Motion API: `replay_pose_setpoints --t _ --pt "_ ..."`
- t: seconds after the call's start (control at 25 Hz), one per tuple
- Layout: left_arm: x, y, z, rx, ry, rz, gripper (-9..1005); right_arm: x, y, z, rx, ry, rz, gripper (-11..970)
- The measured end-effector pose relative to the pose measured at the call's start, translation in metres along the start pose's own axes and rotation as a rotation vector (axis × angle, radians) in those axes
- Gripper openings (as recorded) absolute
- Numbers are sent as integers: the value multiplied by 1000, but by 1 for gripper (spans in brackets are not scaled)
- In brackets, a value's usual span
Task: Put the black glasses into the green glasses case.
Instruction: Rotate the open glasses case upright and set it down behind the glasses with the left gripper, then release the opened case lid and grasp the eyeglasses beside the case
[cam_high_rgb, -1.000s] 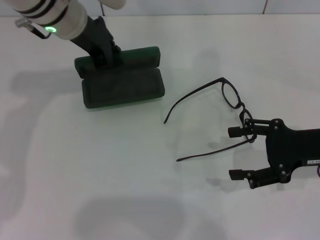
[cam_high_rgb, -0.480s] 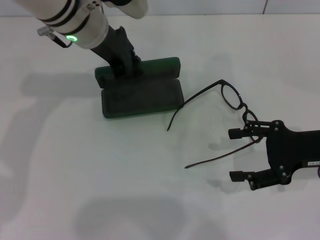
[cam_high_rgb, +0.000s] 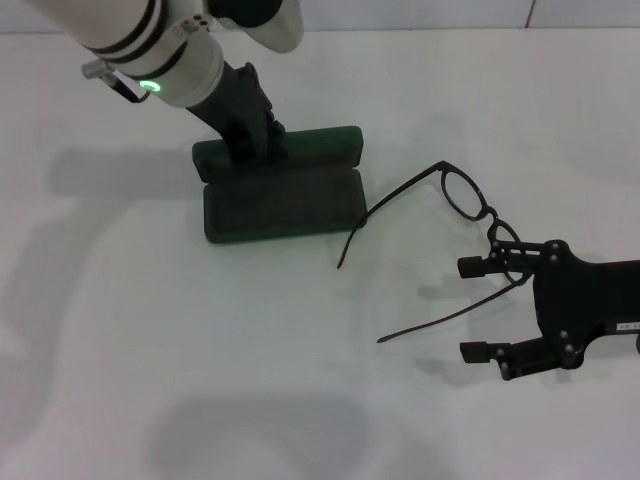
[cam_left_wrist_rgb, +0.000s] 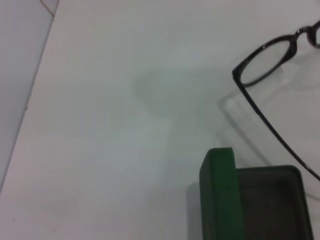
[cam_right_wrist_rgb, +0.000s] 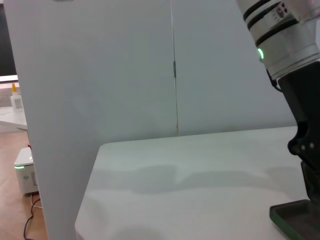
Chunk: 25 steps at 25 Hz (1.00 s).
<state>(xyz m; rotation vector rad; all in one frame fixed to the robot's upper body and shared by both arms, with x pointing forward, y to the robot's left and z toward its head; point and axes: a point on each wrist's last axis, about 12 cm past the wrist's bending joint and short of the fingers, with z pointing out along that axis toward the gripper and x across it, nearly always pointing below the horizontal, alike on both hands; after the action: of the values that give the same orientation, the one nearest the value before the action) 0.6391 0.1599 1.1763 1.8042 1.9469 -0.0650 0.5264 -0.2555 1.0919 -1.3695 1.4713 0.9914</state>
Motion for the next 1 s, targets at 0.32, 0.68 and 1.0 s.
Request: replay_pose_setpoints --t 0.32,0.68,1.0 --pt "2 -2 4 -24 1 9 206 0 0 0 0 0 0 869" --pt "3 -2 2 -43 -32 -46 278 0 0 0 5 -2 0 868" --pt "37 5 -30 4 -300 -352 585 -4 -6 -4 23 1 67 868"
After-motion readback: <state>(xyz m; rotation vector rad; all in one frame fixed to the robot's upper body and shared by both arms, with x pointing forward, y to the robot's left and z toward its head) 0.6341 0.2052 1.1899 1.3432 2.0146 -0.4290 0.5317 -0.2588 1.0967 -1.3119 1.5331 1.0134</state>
